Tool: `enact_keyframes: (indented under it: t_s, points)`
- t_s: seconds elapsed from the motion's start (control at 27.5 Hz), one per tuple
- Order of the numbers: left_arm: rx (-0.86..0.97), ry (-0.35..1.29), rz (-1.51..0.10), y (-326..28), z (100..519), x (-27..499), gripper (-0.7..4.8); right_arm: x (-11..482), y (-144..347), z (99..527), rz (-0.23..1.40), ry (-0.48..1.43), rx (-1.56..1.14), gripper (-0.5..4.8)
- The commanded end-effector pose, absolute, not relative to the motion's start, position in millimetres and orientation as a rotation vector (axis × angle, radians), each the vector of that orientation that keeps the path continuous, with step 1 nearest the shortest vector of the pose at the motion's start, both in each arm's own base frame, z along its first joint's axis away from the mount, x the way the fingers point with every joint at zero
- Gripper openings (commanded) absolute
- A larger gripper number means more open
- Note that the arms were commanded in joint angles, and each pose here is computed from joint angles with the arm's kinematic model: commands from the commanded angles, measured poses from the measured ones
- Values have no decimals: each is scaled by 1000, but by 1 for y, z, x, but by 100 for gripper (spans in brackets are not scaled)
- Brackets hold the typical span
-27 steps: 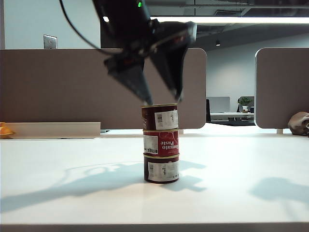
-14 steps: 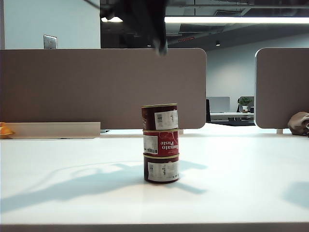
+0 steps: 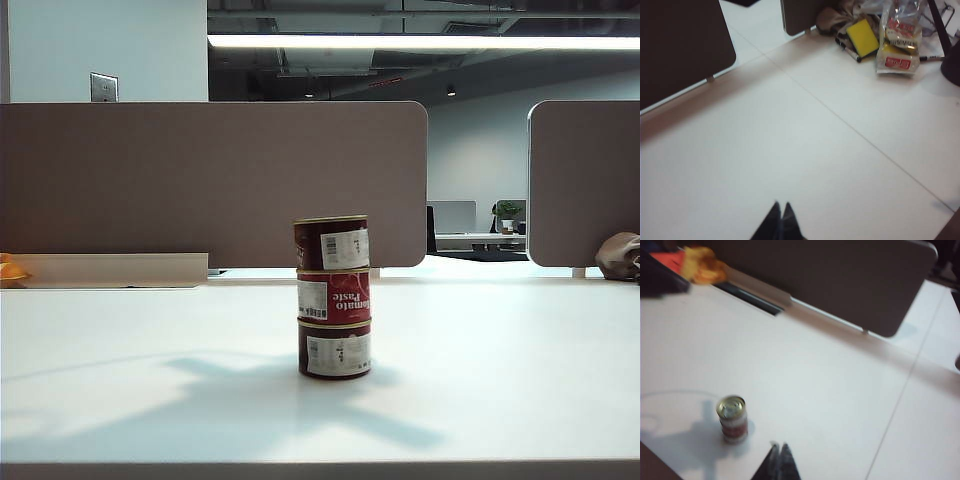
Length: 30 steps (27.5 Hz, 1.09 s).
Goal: Pick up the cans one by one and stack them together.
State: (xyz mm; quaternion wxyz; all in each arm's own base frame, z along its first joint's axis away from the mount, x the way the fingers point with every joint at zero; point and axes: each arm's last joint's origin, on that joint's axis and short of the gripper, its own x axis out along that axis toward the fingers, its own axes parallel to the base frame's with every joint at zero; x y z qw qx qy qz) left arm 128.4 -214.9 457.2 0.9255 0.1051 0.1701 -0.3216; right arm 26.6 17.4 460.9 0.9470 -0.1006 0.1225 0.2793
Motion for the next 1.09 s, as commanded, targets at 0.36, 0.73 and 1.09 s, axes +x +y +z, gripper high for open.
enact_keyframes:
  t_s: [0.36,0.73,1.09]
  points:
    - [205,265,-1078,-243,419,147,-6,53,48,417,733,-24,-140,-7]
    - [166,244,-1172,-245,396,177,-1,77,70,373,714,-60,-124,26]
    - [168,244,-1167,-245,396,177,-1,77,70,363,721,33,-162,26]
